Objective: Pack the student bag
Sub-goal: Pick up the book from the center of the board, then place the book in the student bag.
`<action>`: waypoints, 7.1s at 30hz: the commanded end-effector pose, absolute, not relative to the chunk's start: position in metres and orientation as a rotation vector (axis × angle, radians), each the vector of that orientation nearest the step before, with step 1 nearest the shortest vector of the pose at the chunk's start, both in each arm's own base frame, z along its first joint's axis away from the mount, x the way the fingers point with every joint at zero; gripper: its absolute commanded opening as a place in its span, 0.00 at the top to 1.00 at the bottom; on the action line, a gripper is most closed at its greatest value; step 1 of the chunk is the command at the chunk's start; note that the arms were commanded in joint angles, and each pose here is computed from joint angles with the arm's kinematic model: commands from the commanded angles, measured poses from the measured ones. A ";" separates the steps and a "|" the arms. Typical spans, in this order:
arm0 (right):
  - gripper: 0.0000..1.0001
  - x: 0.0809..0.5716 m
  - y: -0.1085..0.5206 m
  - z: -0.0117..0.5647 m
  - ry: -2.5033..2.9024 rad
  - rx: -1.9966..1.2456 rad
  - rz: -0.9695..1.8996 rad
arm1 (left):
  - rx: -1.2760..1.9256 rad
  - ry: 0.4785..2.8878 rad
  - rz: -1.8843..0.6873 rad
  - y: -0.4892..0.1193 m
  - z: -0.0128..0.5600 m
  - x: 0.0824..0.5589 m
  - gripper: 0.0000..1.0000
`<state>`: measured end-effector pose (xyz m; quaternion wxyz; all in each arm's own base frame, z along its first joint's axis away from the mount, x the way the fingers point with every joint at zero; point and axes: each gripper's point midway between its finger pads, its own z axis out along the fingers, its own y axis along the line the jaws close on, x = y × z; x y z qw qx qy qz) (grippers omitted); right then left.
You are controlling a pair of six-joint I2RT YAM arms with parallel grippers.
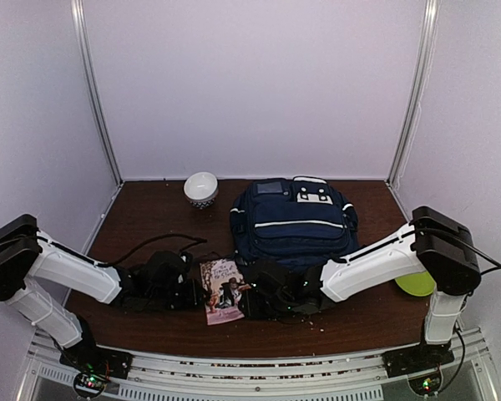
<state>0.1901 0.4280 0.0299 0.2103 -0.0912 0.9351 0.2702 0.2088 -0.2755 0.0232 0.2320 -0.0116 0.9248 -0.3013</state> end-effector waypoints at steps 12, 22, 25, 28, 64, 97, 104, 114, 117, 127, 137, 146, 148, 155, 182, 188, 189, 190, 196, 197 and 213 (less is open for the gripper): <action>1.00 0.169 0.420 0.080 2.522 -0.357 0.820 | -0.038 2.465 -0.872 -0.265 0.059 0.204 0.76; 1.00 0.097 0.435 0.170 2.336 -0.866 1.136 | -0.235 2.195 -0.665 -0.164 0.156 0.201 0.20; 1.00 0.104 0.426 0.202 2.235 -0.837 1.130 | -0.276 2.076 -0.670 -0.138 0.189 0.198 0.13; 1.00 0.124 0.412 0.235 2.114 -0.729 1.075 | -0.233 1.938 -0.762 -0.131 0.231 0.193 0.04; 1.00 0.118 0.358 0.330 1.686 -0.573 1.355 | 0.550 1.471 -1.631 -0.337 0.377 0.160 0.24; 0.02 0.081 0.354 0.369 1.568 -0.680 1.931 | 0.814 1.200 -1.740 -0.351 0.429 0.117 1.00; 0.40 0.078 0.348 0.371 1.564 -0.670 1.945 | 0.753 1.289 -1.647 -0.355 0.420 0.136 1.00; 0.91 0.093 0.341 0.345 1.692 -0.589 1.800 | 0.649 1.327 -1.556 -0.342 0.417 0.153 1.00; 1.00 0.101 0.341 0.336 1.734 -0.546 1.755 | 0.621 1.333 -1.549 -0.340 0.416 0.156 1.00; 0.78 0.109 0.350 0.332 1.768 -0.515 1.718 | 0.577 1.329 -1.582 -0.344 0.418 0.161 1.00; 1.00 0.123 0.334 0.332 1.738 -0.421 1.635 | 0.574 1.350 -1.570 -0.346 0.411 0.164 1.00; 0.64 0.129 0.322 0.347 1.628 -0.324 1.675 | 0.575 1.352 -1.604 -0.352 0.409 0.165 1.00; 0.52 0.131 0.325 0.347 1.630 -0.315 1.679 | 0.572 1.342 -1.621 -0.353 0.410 0.164 1.00; 0.40 0.141 0.332 0.343 1.625 -0.247 1.693 | 0.556 1.314 -1.673 -0.355 0.413 0.163 1.00; 1.00 0.147 0.314 0.365 1.525 -0.187 1.668 | 0.580 1.386 -1.640 -0.368 0.394 0.169 0.50; 1.00 0.173 0.250 0.336 1.699 -0.091 1.198 | 0.543 1.664 -1.153 -0.344 0.350 0.210 0.02; 1.00 0.176 0.231 0.333 1.711 -0.054 1.123 | 0.550 1.704 -1.050 -0.337 0.341 0.217 0.02; 1.00 0.178 0.216 0.325 1.733 -0.026 1.050 | 0.571 1.763 -0.940 -0.330 0.326 0.222 0.02; 1.00 0.180 0.144 0.285 1.809 0.132 0.801 | 0.879 1.847 -0.618 -0.345 0.276 0.228 0.02; 1.00 0.179 0.139 0.280 1.813 0.147 0.798 | 0.947 1.841 -0.563 -0.354 0.268 0.227 0.02; 1.00 0.170 0.119 0.272 1.817 0.187 0.829 | 1.537 1.491 0.166 -0.469 0.192 0.254 0.02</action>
